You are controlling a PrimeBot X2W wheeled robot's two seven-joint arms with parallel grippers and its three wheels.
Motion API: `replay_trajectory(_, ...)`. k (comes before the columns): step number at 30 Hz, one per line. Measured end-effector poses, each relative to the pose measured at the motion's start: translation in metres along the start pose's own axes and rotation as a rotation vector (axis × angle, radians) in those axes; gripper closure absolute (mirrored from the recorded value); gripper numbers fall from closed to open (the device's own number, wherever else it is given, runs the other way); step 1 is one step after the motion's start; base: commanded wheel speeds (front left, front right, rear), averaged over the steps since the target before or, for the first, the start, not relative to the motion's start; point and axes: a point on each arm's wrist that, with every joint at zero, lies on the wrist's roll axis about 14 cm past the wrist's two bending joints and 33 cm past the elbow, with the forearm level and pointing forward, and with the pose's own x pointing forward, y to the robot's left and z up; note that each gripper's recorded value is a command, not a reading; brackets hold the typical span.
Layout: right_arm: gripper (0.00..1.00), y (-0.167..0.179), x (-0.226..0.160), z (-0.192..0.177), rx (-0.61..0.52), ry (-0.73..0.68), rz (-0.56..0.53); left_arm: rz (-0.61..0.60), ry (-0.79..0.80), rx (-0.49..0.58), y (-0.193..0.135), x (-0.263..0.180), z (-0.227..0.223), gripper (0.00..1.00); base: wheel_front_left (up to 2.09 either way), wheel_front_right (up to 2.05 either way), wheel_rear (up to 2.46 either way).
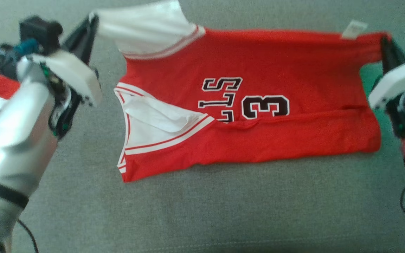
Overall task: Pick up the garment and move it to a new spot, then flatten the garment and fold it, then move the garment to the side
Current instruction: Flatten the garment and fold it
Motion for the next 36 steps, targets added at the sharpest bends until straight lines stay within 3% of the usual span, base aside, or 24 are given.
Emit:
replay_trajectory(17,1.00,-0.005,-0.083,-0.047,-0.010,0.242,0.058,-0.159,0.214,0.009,-0.057,-0.115,-0.026,1.00,0.00,0.00,0.00)
replay_trajectory(27,0.99,-0.008,-0.101,-0.071,-0.050,0.359,0.075,-0.218,0.333,-0.009,-0.088,-0.143,-0.058,1.00,0.00,0.00,0.00)
replay_trajectory(28,0.58,-0.008,-0.104,-0.075,-0.052,0.376,0.077,-0.215,0.337,0.001,-0.088,-0.144,-0.060,1.00,0.00,0.00,0.00)
replay_trajectory(29,0.00,-0.008,-0.106,-0.079,-0.049,0.392,0.077,-0.210,0.341,0.009,-0.087,-0.145,-0.063,0.58,0.00,0.00,0.00)
replay_trajectory(30,0.00,-0.008,-0.109,-0.082,-0.043,0.404,0.077,-0.203,0.342,0.015,-0.086,-0.146,-0.064,0.09,0.00,0.00,0.00)
replay_trajectory(31,0.00,-0.010,-0.112,-0.085,-0.038,0.418,0.074,-0.191,0.347,0.013,-0.085,-0.146,-0.067,0.00,0.00,0.00,0.00)
replay_trajectory(36,0.00,-0.018,-0.119,-0.079,-0.013,0.402,0.053,-0.136,0.349,-0.058,-0.084,-0.150,-0.074,0.00,0.00,0.00,0.00)
